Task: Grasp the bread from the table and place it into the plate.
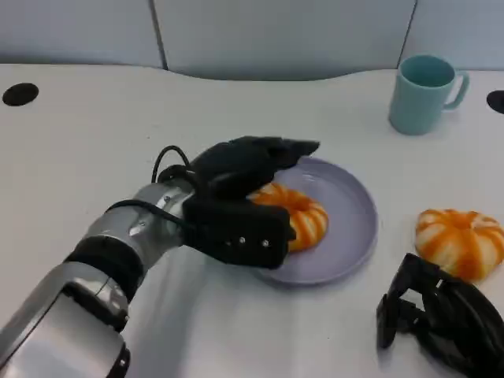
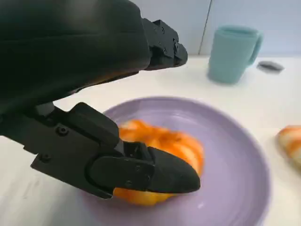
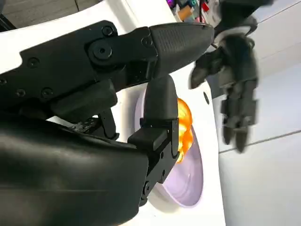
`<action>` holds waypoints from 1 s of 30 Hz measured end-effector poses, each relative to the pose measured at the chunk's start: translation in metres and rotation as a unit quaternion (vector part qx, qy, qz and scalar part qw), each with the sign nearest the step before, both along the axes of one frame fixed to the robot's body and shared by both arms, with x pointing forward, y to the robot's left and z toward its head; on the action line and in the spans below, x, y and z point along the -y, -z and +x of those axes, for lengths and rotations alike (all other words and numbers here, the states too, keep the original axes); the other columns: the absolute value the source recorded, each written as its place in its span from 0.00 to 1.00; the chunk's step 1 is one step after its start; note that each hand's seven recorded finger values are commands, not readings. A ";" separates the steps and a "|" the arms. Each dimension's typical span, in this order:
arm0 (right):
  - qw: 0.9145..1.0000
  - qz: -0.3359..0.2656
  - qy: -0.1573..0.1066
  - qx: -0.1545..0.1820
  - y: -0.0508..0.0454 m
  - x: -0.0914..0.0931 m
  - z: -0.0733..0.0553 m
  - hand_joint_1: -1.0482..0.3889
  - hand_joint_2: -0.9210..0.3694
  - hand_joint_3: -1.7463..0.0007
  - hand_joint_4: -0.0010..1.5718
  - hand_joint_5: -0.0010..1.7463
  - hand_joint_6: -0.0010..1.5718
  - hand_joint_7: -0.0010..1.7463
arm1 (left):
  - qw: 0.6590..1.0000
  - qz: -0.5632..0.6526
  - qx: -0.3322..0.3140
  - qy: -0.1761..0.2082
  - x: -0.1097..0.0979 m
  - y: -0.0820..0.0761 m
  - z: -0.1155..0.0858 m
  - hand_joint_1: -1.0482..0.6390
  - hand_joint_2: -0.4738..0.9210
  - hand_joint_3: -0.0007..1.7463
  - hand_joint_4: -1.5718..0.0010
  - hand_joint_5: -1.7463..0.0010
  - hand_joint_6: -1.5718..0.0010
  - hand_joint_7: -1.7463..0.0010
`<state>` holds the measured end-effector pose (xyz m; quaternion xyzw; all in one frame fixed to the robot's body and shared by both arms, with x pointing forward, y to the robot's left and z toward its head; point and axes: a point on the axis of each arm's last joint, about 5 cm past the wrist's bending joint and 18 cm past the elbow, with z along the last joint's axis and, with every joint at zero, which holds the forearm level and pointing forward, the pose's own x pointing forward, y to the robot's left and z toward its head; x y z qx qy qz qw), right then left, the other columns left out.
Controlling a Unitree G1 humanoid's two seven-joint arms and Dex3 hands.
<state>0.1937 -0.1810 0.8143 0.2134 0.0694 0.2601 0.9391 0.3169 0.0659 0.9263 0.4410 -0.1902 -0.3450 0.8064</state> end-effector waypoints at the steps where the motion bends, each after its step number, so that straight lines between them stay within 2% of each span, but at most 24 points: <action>1: 1.000 0.000 0.000 0.000 0.0000 0.000 0.000 0.37 0.00 0.85 0.42 1.00 0.37 0.87 | 0.999 -0.033 -0.008 -0.005 -0.002 0.001 -0.001 0.10 1.00 0.16 0.89 0.93 0.86 0.91; 3: 1.000 0.000 -0.001 -0.001 -0.0001 0.000 0.001 0.37 0.00 0.86 0.42 1.00 0.37 0.87 | 0.995 -0.096 -0.031 -0.017 -0.009 0.005 -0.004 0.15 1.00 0.15 0.84 0.89 0.81 0.89; 6: 1.000 0.002 -0.002 -0.004 -0.0004 0.000 0.002 0.37 0.00 0.86 0.42 1.00 0.37 0.87 | 0.981 -0.182 -0.055 -0.031 -0.021 0.013 -0.011 0.18 1.00 0.15 0.80 0.85 0.78 0.88; 8: 1.000 0.002 -0.002 -0.005 -0.0005 0.000 0.002 0.37 0.00 0.86 0.42 1.00 0.36 0.87 | 0.969 -0.232 -0.068 -0.043 -0.030 0.018 -0.014 0.17 1.00 0.15 0.90 0.67 0.76 0.90; 9: 1.000 0.002 -0.002 -0.005 -0.0004 0.000 0.002 0.37 0.00 0.86 0.42 1.00 0.37 0.87 | 0.963 -0.253 -0.077 -0.050 -0.034 0.020 -0.016 0.17 1.00 0.15 0.92 0.61 0.76 0.91; 12: 1.000 0.002 -0.002 -0.006 -0.0005 0.001 0.003 0.37 0.00 0.87 0.42 1.00 0.37 0.87 | 0.947 -0.299 -0.099 -0.058 -0.045 0.024 -0.019 0.15 1.00 0.16 0.94 0.58 0.76 0.92; 15: 1.000 0.002 -0.002 -0.007 -0.0005 0.001 0.004 0.36 0.00 0.86 0.42 1.00 0.37 0.86 | 0.929 -0.347 -0.119 -0.054 -0.057 0.027 -0.025 0.18 1.00 0.18 0.88 0.63 0.73 0.94; 18: 1.000 0.001 -0.002 -0.007 -0.0005 0.001 0.004 0.36 0.00 0.86 0.42 1.00 0.37 0.86 | 0.919 -0.366 -0.135 -0.049 -0.065 0.032 -0.030 0.19 1.00 0.18 0.85 0.63 0.72 0.94; 20: 1.000 0.001 -0.002 -0.007 -0.0004 0.001 0.004 0.37 0.00 0.86 0.42 1.00 0.37 0.86 | 0.910 -0.385 -0.144 -0.048 -0.068 0.033 -0.032 0.22 1.00 0.17 0.77 0.66 0.66 0.95; 21: 1.000 0.002 -0.003 -0.007 -0.0003 0.001 0.005 0.37 0.00 0.86 0.42 1.00 0.37 0.86 | 0.898 -0.412 -0.149 -0.045 -0.071 0.033 -0.034 0.23 1.00 0.17 0.67 0.57 0.58 0.93; 22: 1.000 0.002 -0.003 -0.007 -0.0003 0.001 0.005 0.37 0.00 0.86 0.42 1.00 0.37 0.86 | 0.880 -0.444 -0.161 -0.044 -0.074 0.035 -0.038 0.24 1.00 0.17 0.64 0.54 0.56 0.93; 23: 1.000 0.002 -0.003 -0.007 -0.0003 0.001 0.005 0.37 0.00 0.86 0.42 1.00 0.37 0.86 | 0.856 -0.482 -0.181 -0.043 -0.076 0.039 -0.042 0.24 1.00 0.19 0.63 0.38 0.52 0.86; 24: 1.000 0.002 -0.003 -0.007 -0.0003 0.001 0.005 0.37 0.00 0.86 0.42 1.00 0.37 0.86 | 0.829 -0.519 -0.203 -0.043 -0.080 0.043 -0.048 0.24 1.00 0.21 0.65 0.21 0.58 0.63; 25: 1.000 0.003 -0.004 -0.007 -0.0002 0.001 0.006 0.37 0.00 0.86 0.42 1.00 0.37 0.86 | 0.805 -0.548 -0.224 -0.047 -0.083 0.047 -0.054 0.25 1.00 0.22 0.65 0.15 0.61 0.52; 26: 1.000 0.003 -0.004 -0.007 0.0000 0.001 0.006 0.37 0.00 0.86 0.42 1.00 0.37 0.86 | 0.783 -0.570 -0.242 -0.056 -0.088 0.053 -0.063 0.25 1.00 0.22 0.66 0.12 0.63 0.46; 27: 1.000 0.003 -0.003 -0.007 0.0001 0.002 0.006 0.37 0.00 0.86 0.42 1.00 0.37 0.86 | 0.770 -0.581 -0.256 -0.065 -0.091 0.058 -0.070 0.26 1.00 0.25 0.68 0.05 0.69 0.29; 29: 1.000 0.002 -0.002 -0.007 0.0003 0.002 0.006 0.37 0.00 0.86 0.42 1.00 0.37 0.86 | 0.754 -0.592 -0.274 -0.082 -0.098 0.065 -0.082 0.27 1.00 0.26 0.69 0.01 0.73 0.19; 30: 1.000 0.002 -0.002 -0.008 0.0004 0.002 0.006 0.37 0.00 0.86 0.42 1.00 0.37 0.86 | 0.750 -0.595 -0.276 -0.087 -0.100 0.066 -0.087 0.28 1.00 0.27 0.65 0.01 0.75 0.09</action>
